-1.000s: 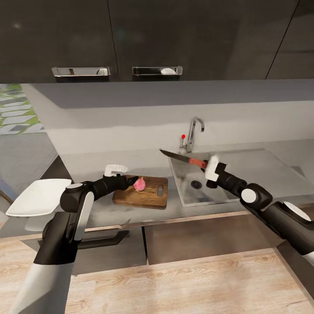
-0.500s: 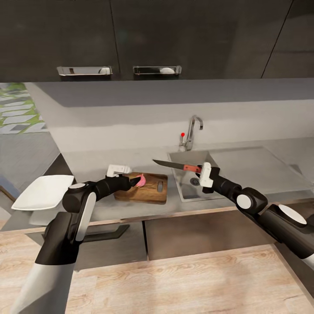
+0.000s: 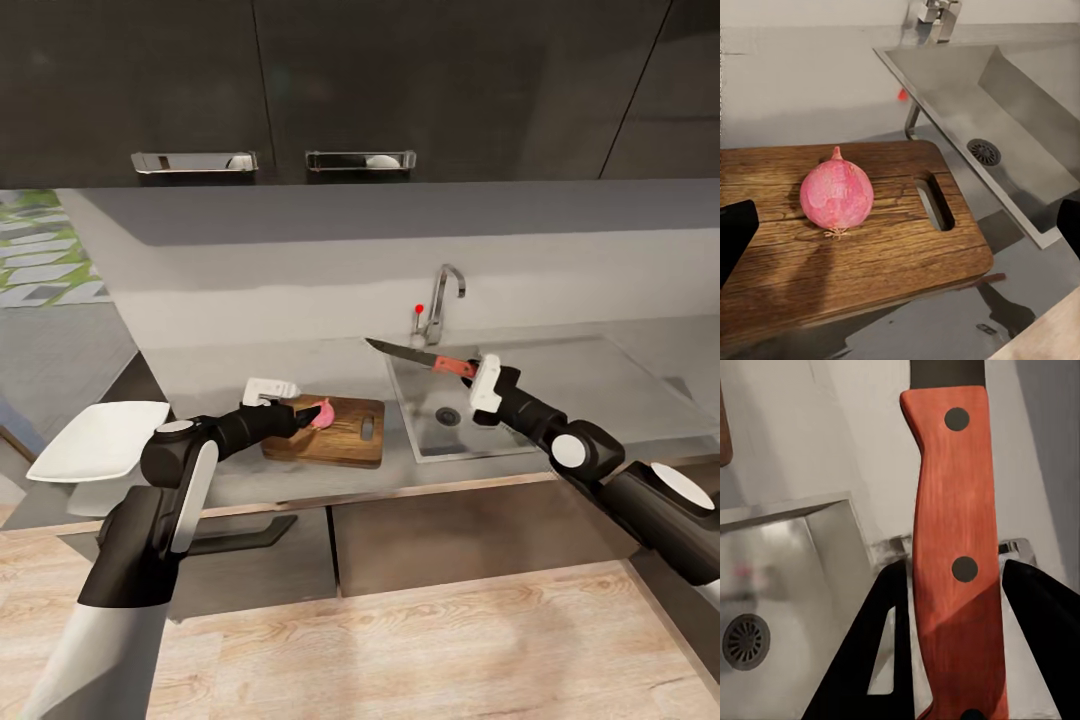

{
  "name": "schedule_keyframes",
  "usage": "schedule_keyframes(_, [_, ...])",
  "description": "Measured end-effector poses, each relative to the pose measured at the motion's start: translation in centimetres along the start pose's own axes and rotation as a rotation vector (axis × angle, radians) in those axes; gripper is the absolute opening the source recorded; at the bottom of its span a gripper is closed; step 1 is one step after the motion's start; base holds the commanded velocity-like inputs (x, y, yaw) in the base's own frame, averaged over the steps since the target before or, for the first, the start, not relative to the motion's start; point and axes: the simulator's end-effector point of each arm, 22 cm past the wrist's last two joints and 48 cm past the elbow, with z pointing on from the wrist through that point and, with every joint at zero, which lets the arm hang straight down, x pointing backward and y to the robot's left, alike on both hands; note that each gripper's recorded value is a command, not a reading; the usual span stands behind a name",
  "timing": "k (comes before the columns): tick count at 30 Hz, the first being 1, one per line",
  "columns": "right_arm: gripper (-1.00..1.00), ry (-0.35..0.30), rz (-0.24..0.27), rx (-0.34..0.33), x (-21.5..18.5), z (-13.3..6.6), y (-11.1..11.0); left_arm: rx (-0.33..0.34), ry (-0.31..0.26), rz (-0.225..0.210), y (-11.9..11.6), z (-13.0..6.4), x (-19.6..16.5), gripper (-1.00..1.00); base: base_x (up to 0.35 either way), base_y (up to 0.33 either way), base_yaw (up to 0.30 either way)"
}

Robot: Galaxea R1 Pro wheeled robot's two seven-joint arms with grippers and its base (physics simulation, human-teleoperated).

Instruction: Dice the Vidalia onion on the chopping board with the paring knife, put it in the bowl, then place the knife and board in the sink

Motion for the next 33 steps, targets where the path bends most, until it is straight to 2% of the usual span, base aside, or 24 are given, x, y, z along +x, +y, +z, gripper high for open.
schedule_keyframes(7, [-1.0,0.008,0.003,0.017,0.4,0.0,-0.8,0.002,0.001,0.0,0.0,0.0,0.1,1.0,0.0,0.0,0.0])
schedule_keyframes(15, [-1.0,0.009,0.006,0.009,0.7,0.3,-0.2,0.001,0.022,-0.001,0.6,0.5,1.1,1.0,0.0,0.0,0.079])
schedule_keyframes(18, [-1.0,0.01,0.008,0.005,0.8,0.4,0.1,-0.01,0.052,-0.007,1.6,0.9,2.4,1.0,0.0,0.0,0.104])
schedule_keyframes(19, [-1.0,0.011,0.008,0.004,0.9,0.5,0.1,-0.027,0.107,-0.03,3.0,2.1,5.2,1.0,0.0,0.0,0.052])
schedule_keyframes(23, [-1.0,0.011,0.007,0.004,0.9,0.5,0.2,-0.029,0.107,-0.039,3.5,2.9,6.2,1.0,0.0,0.0,0.019])
schedule_keyframes(25, [-1.0,0.011,0.008,0.003,0.9,0.5,0.2,-0.035,0.157,-0.063,4.2,3.9,8.8,1.0,0.0,0.0,0.003])
schedule_keyframes(28, [-1.0,0.011,0.008,0.003,0.9,0.5,0.2,-0.04,0.183,-0.076,4.8,4.7,10.2,1.0,0.0,0.0,0.002])
schedule_keyframes(33, [-1.0,0.013,0.003,0.005,0.9,0.5,0.2,-0.032,0.129,-0.059,4.7,6.1,9.3,1.0,0.0,0.0,0.0])
